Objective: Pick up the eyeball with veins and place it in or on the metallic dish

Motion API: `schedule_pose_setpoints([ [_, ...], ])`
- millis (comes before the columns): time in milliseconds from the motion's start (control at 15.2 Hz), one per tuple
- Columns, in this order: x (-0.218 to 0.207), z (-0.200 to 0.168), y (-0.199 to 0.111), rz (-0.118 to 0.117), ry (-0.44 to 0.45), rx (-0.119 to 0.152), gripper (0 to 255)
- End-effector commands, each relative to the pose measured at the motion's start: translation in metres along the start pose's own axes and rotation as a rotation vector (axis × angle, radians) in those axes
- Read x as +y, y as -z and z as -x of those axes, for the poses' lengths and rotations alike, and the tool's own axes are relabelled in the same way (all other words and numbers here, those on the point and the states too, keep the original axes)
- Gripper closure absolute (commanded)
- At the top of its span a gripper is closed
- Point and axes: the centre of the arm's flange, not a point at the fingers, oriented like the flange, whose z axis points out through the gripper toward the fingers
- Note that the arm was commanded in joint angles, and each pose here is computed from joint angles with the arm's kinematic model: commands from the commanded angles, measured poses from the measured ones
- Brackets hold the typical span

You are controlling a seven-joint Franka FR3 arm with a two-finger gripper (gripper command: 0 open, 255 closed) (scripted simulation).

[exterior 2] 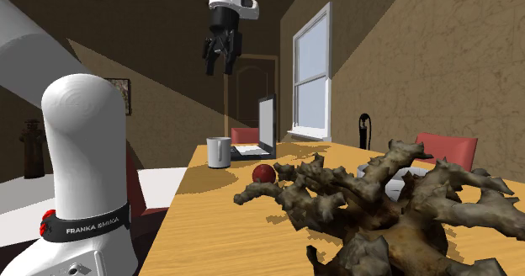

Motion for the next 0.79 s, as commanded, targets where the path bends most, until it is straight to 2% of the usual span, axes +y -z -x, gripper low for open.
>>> schedule_pose_setpoints([
  [0,0.000,0.000,0.000,0.000,0.000,0.000,0],
  [726,0.055,-0.030,-0.120,0.114,-0.031,0.062,0],
])
